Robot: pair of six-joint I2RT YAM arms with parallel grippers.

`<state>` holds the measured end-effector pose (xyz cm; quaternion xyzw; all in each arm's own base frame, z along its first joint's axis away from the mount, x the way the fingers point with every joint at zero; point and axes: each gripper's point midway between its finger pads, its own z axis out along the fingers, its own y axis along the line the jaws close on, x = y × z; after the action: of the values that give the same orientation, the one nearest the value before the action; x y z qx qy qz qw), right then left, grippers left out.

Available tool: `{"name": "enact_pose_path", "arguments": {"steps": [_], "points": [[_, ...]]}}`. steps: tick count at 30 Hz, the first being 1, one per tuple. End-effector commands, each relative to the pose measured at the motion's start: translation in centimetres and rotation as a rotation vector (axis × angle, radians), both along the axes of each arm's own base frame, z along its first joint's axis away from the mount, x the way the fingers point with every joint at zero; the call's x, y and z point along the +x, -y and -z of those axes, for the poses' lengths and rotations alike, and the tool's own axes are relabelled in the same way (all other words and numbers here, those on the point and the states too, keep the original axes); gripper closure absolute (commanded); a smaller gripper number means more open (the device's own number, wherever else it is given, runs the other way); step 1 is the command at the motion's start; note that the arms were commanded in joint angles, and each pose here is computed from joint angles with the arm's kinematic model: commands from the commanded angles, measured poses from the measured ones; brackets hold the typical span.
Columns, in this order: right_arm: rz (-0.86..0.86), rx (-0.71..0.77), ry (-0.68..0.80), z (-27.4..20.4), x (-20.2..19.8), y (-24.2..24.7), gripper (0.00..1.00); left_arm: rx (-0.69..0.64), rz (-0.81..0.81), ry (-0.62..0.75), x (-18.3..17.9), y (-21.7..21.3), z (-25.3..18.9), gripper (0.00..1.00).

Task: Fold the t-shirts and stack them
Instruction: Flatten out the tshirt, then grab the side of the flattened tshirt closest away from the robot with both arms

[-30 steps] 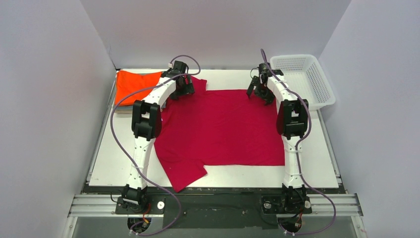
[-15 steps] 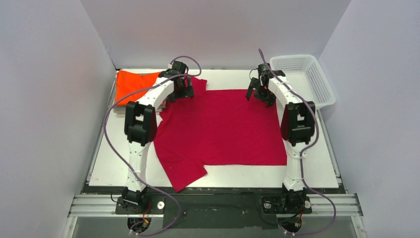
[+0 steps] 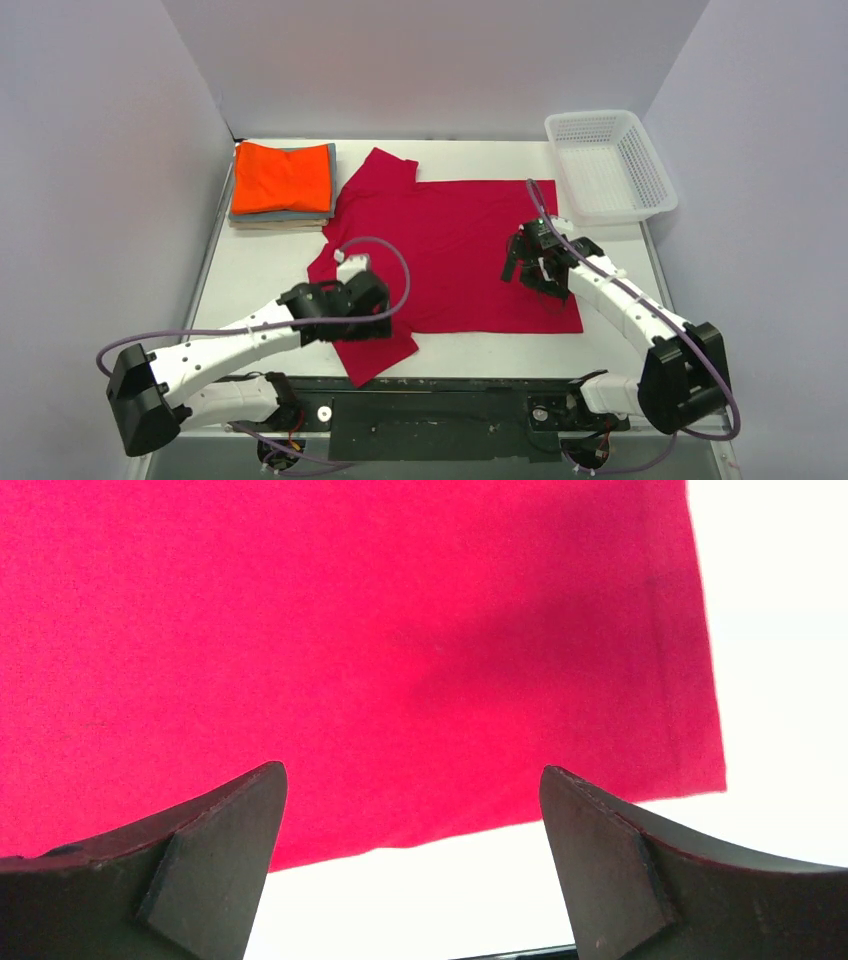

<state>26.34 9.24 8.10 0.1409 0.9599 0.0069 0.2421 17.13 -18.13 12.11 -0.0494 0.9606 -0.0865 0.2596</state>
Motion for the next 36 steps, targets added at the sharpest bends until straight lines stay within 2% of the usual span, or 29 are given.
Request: {"name": "enact_pose_path", "arguments": {"steps": [1,2,6,7,10,13,16,25,27,29,30,31,36], "points": [[0.090,-0.037,0.073,-0.3,-1.6,2.3,0.07,0.033,-0.021,-0.154,-7.1,-1.9,4.4,0.08],[0.099,-0.039,0.071,0.2,-2.4,2.8,0.08,0.038,0.002,-0.191,-8.8,-2.0,5.6,0.08],[0.172,-0.065,0.095,1.2,-4.1,4.9,0.08,0.017,0.021,-0.222,-11.1,-1.7,7.6,0.13],[0.188,-0.064,0.099,1.3,-4.4,5.3,0.08,-0.004,0.025,-0.216,-11.1,-1.2,7.8,0.17],[0.242,-0.043,0.099,2.1,-5.3,6.5,0.07,-0.015,0.010,-0.193,-10.7,-0.8,8.8,0.20],[0.257,-0.028,0.088,2.7,-5.9,6.9,0.08,0.026,-0.031,-0.160,-9.8,-1.0,9.2,0.22],[0.257,-0.029,0.085,2.9,-6.1,7.0,0.08,0.066,-0.084,-0.122,-8.8,-1.4,9.4,0.30],[0.322,-0.021,0.112,3.0,-6.6,8.0,0.08,0.146,-0.113,-0.102,-7.7,-1.6,10.6,0.46],[0.351,-0.025,0.124,2.9,-6.9,8.5,0.09,0.142,-0.108,-0.099,-7.4,-1.2,10.6,0.55],[0.392,-0.040,0.136,2.9,-7.2,9.3,0.09,0.139,-0.105,-0.092,-7.2,-0.9,10.4,0.81],[0.411,-0.050,0.137,3.0,-7.4,9.7,0.09,0.148,-0.108,-0.094,-7.1,-1.0,10.3,0.97],[0.432,-0.055,0.140,3.1,-7.6,10.1,0.10,0.149,-0.103,-0.090,-7.0,-0.9,9.9,1.00],[0.514,-0.097,0.144,4.0,-8.1,11.8,0.14,0.122,-0.060,-0.076,-6.8,-0.3,8.1,1.00]]}}
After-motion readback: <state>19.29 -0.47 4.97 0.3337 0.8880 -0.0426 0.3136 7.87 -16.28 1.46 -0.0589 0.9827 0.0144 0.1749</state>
